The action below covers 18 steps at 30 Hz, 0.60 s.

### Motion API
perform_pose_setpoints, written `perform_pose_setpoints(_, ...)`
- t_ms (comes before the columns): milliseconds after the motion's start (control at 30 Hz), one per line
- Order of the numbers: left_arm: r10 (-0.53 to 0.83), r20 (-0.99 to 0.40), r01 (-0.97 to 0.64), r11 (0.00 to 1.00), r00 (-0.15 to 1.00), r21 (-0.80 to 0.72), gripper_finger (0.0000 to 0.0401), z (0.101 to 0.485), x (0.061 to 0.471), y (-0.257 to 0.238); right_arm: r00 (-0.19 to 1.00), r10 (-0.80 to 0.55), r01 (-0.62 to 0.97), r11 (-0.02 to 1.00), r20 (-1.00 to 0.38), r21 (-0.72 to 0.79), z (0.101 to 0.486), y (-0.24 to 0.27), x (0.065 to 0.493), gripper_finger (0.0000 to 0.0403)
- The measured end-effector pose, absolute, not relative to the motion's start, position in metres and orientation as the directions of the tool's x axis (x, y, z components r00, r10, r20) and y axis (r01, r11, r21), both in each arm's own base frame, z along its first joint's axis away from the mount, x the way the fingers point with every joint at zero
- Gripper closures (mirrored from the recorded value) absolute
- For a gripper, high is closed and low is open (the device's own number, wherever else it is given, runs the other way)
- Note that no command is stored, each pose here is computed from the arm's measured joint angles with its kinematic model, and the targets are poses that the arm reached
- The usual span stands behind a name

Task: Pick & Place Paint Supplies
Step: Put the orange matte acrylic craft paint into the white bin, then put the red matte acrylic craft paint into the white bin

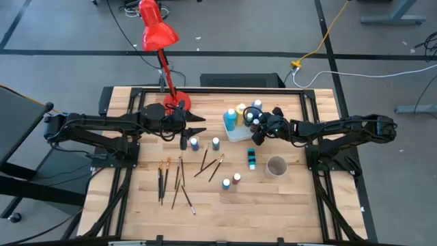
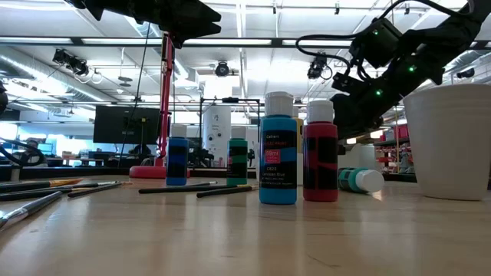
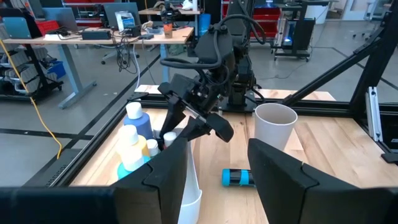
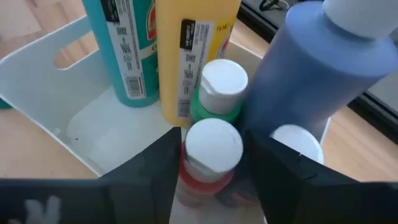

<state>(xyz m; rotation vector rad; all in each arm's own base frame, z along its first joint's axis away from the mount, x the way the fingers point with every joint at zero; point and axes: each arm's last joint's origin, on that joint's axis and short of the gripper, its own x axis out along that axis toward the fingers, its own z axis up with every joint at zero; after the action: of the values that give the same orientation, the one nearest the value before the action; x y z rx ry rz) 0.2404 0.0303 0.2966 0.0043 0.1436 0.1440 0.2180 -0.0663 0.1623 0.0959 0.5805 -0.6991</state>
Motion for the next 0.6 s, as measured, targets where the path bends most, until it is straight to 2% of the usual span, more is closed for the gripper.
perform_pose_setpoints(400,0.143,-0.143,-0.144,0.99,0.979,0.001,0.0223,0.296,0.24,0.03,0.756,-0.512,0.556,0.831,-0.409,-0.014,0.189,-0.062,0.217,0.0209)
perform_pose_setpoints(600,0.143,-0.143,-0.144,0.99,0.979,-0.001,0.0223,0.296,0.24,0.03,0.785,-0.517,0.527,0.847,-0.342,-0.072,0.202,-0.05,0.214,0.0208)
